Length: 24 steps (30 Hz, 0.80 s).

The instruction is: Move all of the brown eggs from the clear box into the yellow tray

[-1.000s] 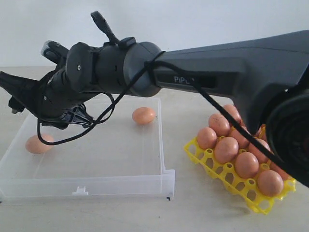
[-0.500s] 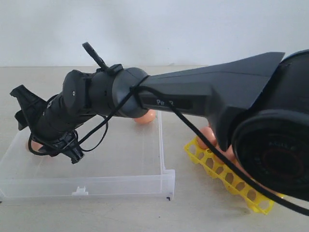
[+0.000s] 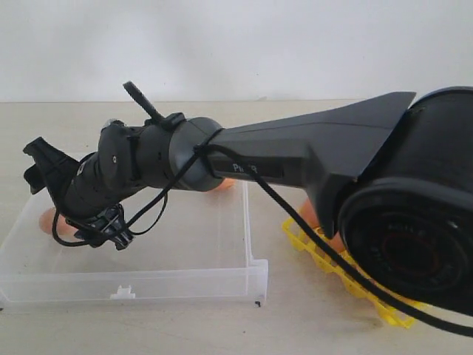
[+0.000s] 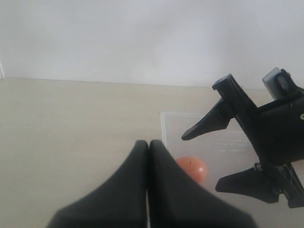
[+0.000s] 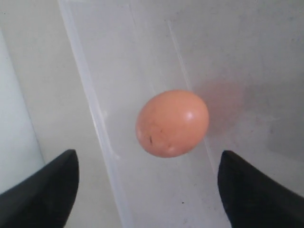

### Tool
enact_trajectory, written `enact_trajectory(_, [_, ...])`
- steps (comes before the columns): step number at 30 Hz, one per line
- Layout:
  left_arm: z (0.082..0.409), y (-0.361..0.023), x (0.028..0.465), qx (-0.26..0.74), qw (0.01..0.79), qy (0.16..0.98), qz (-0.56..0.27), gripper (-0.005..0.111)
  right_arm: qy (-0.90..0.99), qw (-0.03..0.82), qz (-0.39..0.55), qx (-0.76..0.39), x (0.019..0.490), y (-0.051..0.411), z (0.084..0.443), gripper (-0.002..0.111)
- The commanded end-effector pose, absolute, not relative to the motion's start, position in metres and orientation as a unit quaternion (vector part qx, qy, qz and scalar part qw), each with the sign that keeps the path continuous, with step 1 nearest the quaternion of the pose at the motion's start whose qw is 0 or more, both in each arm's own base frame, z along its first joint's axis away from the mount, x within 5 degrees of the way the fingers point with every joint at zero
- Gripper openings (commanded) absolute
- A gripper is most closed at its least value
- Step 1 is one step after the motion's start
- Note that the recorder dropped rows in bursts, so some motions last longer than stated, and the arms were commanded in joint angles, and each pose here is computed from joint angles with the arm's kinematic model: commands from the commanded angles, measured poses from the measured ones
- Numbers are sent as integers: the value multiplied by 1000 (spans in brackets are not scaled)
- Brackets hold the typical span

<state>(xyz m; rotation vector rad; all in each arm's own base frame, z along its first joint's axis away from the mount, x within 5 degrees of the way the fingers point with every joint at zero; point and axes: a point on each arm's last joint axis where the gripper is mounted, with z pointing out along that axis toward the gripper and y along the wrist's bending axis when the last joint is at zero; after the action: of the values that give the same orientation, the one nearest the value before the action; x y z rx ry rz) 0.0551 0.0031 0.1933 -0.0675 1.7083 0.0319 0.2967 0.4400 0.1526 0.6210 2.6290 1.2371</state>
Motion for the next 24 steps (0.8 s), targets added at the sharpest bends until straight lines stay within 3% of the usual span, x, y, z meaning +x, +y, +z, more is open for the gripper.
enact_trajectory(1, [192,3,55,-29,654,756,15,-4,876,100,426,204,297,443,152,77])
enact_trajectory(24, [192,3,55,-29,654,756,15,-4,872,90,436,205,310,466,135,77])
